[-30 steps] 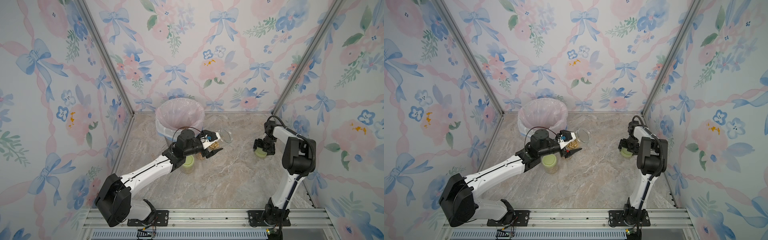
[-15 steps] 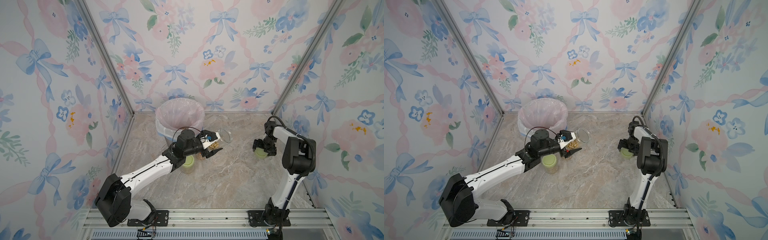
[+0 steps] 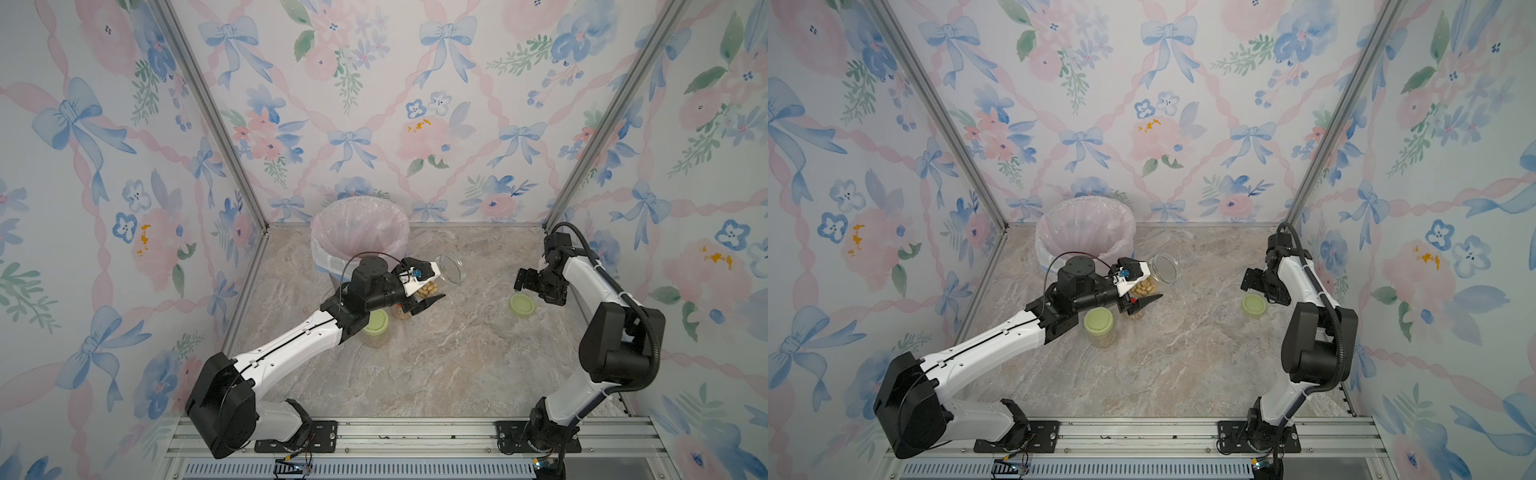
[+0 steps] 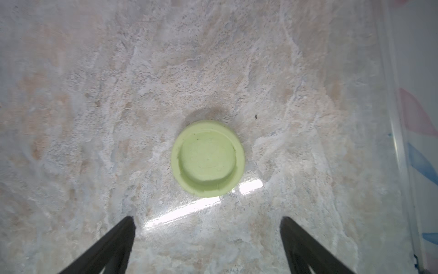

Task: Empty moldy peanuts from jars
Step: Place the lid at the center of the board, then pour the moldy peanuts from the jar into the trash bin.

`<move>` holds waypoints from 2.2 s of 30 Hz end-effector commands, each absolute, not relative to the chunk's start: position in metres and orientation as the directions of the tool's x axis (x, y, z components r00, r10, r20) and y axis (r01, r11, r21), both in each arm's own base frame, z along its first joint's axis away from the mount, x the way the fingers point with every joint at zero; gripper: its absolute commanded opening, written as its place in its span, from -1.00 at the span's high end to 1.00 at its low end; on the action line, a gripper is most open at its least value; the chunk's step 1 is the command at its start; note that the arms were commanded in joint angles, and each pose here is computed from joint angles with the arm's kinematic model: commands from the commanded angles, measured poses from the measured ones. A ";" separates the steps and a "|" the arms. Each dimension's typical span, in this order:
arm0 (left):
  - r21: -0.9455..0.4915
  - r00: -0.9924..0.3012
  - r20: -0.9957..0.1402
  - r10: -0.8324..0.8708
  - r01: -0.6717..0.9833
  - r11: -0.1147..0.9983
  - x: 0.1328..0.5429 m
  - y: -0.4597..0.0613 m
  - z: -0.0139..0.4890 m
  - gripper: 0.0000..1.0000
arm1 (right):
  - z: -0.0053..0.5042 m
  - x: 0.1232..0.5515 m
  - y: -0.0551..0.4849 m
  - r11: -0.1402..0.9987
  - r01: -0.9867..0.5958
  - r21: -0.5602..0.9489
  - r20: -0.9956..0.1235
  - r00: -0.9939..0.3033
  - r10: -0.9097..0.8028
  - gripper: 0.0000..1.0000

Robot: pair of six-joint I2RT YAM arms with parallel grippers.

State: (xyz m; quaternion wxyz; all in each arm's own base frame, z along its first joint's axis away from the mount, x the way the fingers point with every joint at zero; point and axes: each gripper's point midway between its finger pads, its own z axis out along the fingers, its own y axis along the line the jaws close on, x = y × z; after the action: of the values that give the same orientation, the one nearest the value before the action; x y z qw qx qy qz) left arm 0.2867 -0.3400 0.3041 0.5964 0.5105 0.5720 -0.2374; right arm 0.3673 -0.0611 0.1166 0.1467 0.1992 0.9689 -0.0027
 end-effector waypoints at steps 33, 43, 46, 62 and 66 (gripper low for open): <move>0.684 0.007 -0.705 0.709 0.272 0.677 0.397 -0.143 0.423 0.99 | 0.239 0.370 0.124 0.939 -0.225 0.259 -0.696 -0.717 0.020 -1.00; 0.751 -0.145 -0.621 0.770 0.170 0.638 0.407 -0.092 0.414 0.97 | 0.221 0.372 0.126 0.939 -0.243 0.241 -0.695 -0.719 -0.008 -0.98; 0.782 -0.181 -0.581 0.794 0.149 0.606 0.409 -0.084 0.416 0.97 | 0.216 0.372 0.125 0.941 -0.243 0.235 -0.700 -0.714 -0.009 -0.98; 0.918 -0.358 -0.301 0.884 0.140 0.370 0.403 -0.046 0.399 0.93 | 0.204 0.373 0.131 0.934 -0.260 0.247 -0.704 -0.710 -0.012 -0.96; 0.929 -0.371 -0.275 0.887 0.134 0.344 0.407 -0.043 0.405 0.93 | 0.205 0.371 0.131 0.934 -0.264 0.241 -0.711 -0.703 -0.015 -0.96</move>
State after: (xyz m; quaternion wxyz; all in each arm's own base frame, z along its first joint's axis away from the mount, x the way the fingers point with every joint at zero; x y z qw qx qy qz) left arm 0.4059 -0.0527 0.3812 0.4197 0.3850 0.7138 0.4076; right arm 0.3736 0.1273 0.2029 0.3698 -0.0635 0.9128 0.1616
